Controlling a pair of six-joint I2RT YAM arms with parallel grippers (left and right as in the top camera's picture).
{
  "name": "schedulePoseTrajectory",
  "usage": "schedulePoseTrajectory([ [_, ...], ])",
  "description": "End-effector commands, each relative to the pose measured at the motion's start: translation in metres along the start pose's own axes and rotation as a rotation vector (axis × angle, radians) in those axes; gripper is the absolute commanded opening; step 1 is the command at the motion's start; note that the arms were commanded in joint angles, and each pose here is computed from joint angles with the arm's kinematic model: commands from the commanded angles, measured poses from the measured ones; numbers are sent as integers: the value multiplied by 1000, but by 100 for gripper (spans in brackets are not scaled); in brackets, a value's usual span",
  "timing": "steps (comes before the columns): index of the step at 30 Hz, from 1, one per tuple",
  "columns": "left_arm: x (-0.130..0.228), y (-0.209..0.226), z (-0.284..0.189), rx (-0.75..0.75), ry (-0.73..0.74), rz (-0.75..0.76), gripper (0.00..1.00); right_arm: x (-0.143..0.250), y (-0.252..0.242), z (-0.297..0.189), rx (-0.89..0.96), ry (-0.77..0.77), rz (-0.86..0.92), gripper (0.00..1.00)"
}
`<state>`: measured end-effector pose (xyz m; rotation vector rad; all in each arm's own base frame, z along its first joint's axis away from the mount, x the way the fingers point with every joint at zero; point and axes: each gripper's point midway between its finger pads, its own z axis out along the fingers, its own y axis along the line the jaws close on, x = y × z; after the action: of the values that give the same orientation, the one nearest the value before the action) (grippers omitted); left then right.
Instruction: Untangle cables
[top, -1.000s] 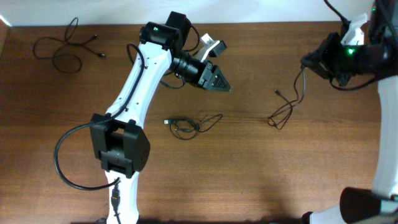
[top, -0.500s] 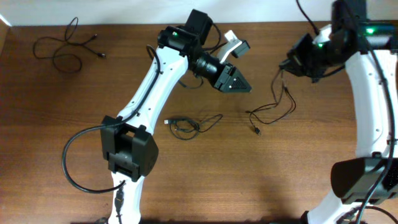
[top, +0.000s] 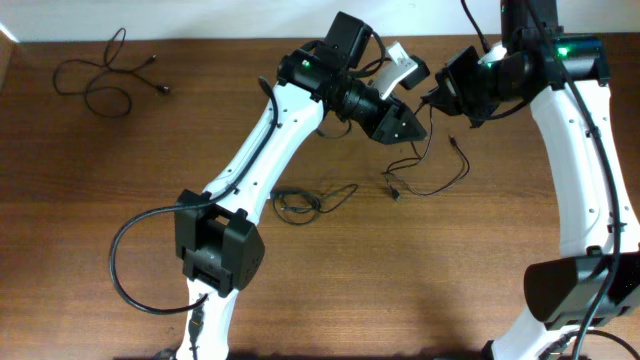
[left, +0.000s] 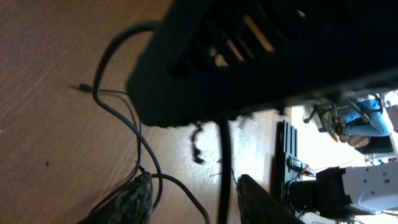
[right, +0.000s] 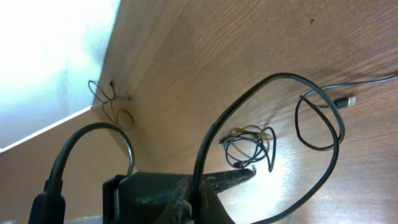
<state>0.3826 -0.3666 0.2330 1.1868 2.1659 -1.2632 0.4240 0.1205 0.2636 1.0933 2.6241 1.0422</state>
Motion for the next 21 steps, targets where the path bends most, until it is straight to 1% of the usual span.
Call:
schedulePoseTrajectory([
  [1,-6,2,-5,-24,-14,-18,32,2,4,-1,-17,11,29,4],
  [2,-5,7,-5,-51,-9,-31,27,1,6,-1,-23,9,25,4],
  [4,-4,13,-5,-87,-3,-54,25,1,6,-1,-25,8,23,4],
  [5,-3,16,-6,-109,2,-67,22,2,7,-1,-27,11,23,4],
  [10,-3,17,-6,-113,2,-67,17,0,8,-1,-33,6,20,4],
  [13,-3,17,-6,-113,3,-68,7,-5,8,-4,-40,-4,32,4],
  [14,-3,17,-6,-113,3,-68,0,-7,7,-5,-40,-8,37,4],
  [16,-3,17,-6,-113,-1,-90,0,-9,6,-6,-40,-13,21,4],
  [18,-9,13,-11,-116,-18,-120,0,-12,4,-8,-40,-19,-38,15],
  [19,-15,9,-15,-118,-32,-104,0,-14,3,-9,-40,-23,-62,27],
  [20,-21,5,-19,-121,-45,-88,0,-15,2,-9,-38,-23,-77,33],
  [21,-27,0,-25,-125,-62,-70,0,-16,1,-10,-36,-24,-91,35],
])
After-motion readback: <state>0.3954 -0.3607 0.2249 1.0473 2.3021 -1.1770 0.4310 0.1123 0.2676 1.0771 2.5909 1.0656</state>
